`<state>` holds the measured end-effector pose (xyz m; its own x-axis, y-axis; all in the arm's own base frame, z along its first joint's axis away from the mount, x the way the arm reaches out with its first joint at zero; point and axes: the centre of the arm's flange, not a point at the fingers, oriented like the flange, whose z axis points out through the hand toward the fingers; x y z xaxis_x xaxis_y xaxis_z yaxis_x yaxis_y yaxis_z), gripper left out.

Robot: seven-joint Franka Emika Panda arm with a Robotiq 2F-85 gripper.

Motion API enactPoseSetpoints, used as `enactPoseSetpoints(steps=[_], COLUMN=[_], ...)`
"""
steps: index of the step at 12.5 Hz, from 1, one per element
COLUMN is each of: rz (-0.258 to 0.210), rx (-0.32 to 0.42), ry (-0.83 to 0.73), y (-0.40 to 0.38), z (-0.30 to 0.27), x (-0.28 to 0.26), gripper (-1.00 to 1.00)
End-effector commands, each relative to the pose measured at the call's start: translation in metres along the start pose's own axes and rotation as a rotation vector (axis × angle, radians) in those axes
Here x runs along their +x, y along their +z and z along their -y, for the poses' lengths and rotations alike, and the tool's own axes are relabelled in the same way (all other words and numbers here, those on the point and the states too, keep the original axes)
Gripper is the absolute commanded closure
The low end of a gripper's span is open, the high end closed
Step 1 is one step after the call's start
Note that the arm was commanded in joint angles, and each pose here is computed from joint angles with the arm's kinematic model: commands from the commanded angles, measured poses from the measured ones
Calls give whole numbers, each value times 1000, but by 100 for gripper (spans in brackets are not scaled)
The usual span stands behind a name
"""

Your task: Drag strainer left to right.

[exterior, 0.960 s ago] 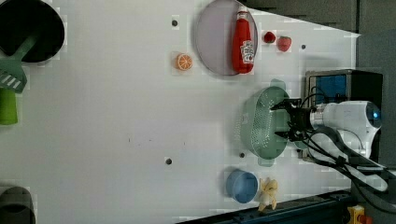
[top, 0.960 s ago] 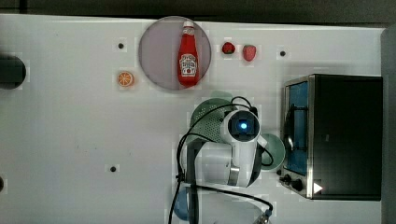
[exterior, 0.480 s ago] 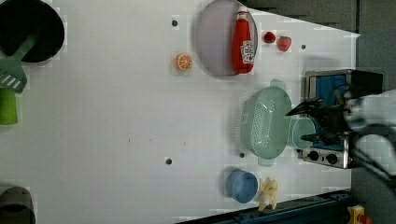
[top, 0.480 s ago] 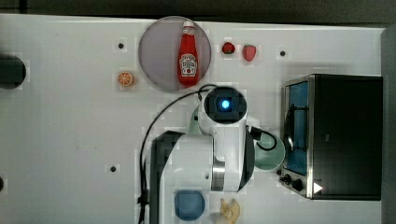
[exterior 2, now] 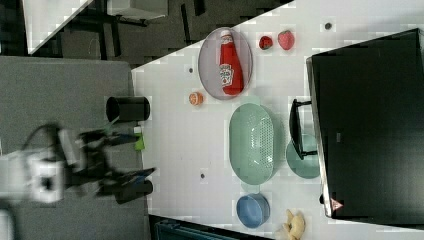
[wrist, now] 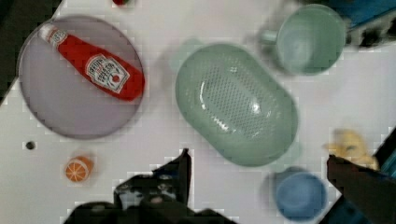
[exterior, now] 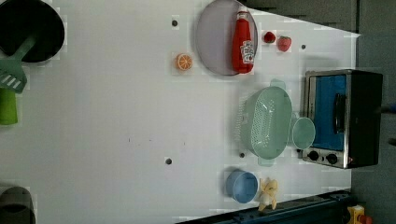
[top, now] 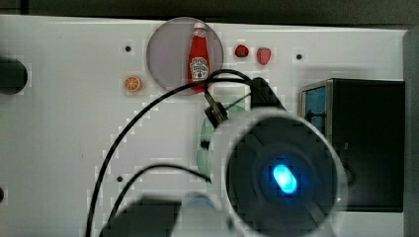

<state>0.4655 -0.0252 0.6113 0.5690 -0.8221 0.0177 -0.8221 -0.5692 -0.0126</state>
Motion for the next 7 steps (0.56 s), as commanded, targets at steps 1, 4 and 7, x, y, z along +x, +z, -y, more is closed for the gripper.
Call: enactPoseSetpoints(steps=[1,4,7], rz=[84,85,96], rx=[-86,-88,-100], ry=[-92,-92,-92], y=[19,22,30], z=[-7,-7,-4], x=[2,3,5], gripper=[-100,-100,-100])
